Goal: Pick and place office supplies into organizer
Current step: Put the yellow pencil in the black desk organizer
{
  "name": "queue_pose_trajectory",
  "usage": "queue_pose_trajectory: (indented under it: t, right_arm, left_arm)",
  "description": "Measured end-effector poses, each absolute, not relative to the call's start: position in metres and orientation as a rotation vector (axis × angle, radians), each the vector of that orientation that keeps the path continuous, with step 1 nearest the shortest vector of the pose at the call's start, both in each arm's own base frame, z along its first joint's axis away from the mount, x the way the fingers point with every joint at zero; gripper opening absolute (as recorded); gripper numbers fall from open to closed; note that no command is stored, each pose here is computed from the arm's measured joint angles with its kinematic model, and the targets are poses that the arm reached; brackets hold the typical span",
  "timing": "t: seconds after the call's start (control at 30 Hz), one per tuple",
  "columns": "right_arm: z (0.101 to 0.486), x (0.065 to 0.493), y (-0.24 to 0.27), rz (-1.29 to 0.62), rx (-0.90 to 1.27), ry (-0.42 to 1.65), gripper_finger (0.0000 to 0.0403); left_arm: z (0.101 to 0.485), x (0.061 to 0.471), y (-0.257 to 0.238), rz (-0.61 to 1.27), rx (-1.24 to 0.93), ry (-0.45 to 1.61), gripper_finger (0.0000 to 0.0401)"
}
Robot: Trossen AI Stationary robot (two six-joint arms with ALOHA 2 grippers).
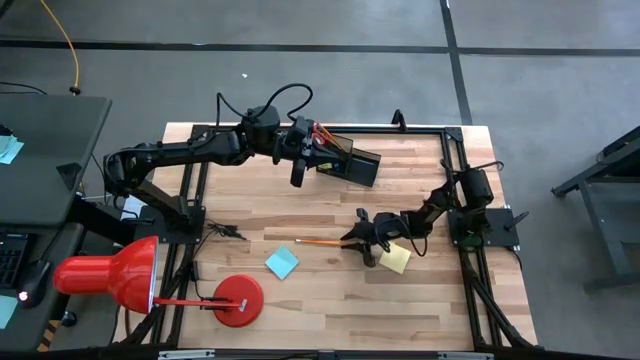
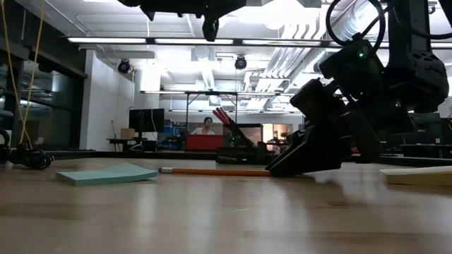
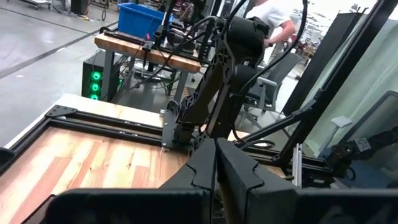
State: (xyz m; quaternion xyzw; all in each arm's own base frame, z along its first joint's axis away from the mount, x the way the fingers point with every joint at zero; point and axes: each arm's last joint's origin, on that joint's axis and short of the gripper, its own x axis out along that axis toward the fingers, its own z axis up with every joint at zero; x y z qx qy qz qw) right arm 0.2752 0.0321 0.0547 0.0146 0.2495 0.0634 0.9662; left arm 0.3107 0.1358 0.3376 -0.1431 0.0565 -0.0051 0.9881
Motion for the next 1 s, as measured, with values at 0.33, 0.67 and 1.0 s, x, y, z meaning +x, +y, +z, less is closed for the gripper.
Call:
queue_pose_trajectory:
  t: [0.33, 0.67, 1.0]
  right_arm:
    - [0.037, 0.279, 0.035, 0.1, 0.115, 0.384, 0.009]
    - [0.035, 0.29, 0.037, 0.112, 0.133, 0.462, 0.0101]
    - [0.035, 0.289, 0.042, 0.121, 0.146, 0.467, 0.0011]
  left_arm:
    - [0.338, 0.311, 0.136, 0.012, -0.286, 0.111, 0.0006]
    - [0.338, 0.311, 0.136, 0.012, -0.287, 0.111, 0.0005]
    - [0.338, 0.311, 0.136, 0.013, -0.293, 0.111, 0.0005]
